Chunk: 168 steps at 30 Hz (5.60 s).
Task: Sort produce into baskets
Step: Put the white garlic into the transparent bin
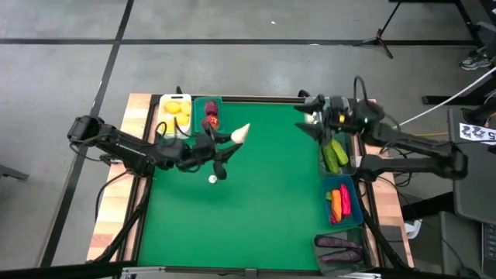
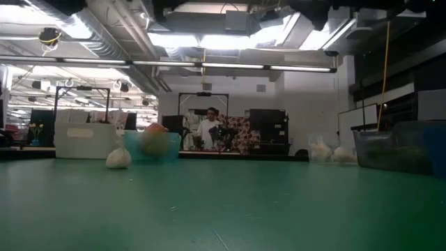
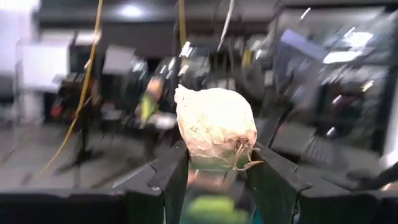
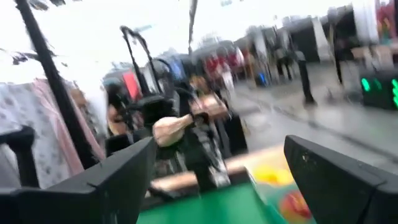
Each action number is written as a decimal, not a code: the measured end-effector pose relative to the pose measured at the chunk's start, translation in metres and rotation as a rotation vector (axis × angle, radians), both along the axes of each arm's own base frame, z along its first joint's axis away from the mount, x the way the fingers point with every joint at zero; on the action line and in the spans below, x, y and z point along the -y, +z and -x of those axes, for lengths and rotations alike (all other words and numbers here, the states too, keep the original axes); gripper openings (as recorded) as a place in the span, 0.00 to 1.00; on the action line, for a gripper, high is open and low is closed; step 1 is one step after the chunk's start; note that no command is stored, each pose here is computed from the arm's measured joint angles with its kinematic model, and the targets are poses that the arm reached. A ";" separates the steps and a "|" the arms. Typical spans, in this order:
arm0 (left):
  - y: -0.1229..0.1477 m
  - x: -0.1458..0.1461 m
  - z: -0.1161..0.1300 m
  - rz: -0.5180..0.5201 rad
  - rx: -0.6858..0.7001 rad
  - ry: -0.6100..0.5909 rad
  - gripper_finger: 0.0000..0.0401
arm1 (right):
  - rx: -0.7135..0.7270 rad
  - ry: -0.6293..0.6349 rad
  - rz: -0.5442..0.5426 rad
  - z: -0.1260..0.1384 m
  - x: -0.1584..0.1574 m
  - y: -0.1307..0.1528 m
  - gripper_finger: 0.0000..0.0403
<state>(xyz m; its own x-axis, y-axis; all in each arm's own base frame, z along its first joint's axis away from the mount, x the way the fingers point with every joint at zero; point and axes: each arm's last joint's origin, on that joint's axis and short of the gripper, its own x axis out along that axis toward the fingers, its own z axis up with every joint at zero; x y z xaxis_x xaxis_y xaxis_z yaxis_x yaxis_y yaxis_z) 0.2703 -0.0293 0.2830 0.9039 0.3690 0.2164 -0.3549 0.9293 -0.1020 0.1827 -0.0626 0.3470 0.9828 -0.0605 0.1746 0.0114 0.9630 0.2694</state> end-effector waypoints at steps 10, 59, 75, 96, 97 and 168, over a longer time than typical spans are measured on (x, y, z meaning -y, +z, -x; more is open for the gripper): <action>0.012 -0.013 -0.001 -0.070 0.153 -0.091 0.38 | 0.310 0.055 0.081 -0.052 -0.044 -0.019 0.88; 0.003 -0.010 -0.012 -0.169 0.210 -0.176 0.38 | 0.197 0.249 0.127 -0.177 -0.045 -0.007 0.38; -0.020 -0.016 -0.018 -0.087 -0.055 -0.042 0.57 | 0.199 0.245 0.127 -0.177 -0.044 -0.006 0.34; -0.058 -0.022 -0.015 0.168 -0.348 0.152 0.71 | -0.627 -0.707 0.045 -0.016 0.055 0.019 0.36; -0.058 -0.022 -0.015 0.177 -0.346 0.153 0.71 | -0.693 -0.790 0.035 -0.006 0.058 0.015 0.36; -0.223 0.074 0.077 0.258 -0.576 0.246 0.65 | -1.002 -0.831 -0.501 0.035 0.108 -0.091 0.86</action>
<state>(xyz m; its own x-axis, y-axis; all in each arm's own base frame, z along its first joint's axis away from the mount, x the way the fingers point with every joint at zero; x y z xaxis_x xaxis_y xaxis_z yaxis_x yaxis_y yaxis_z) 0.1932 -0.1034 0.0601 0.7316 0.5538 -0.3976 -0.6170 0.7859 -0.0407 0.1475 -0.1707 0.2564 0.3205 -0.5268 -0.7872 0.9162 0.3834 0.1165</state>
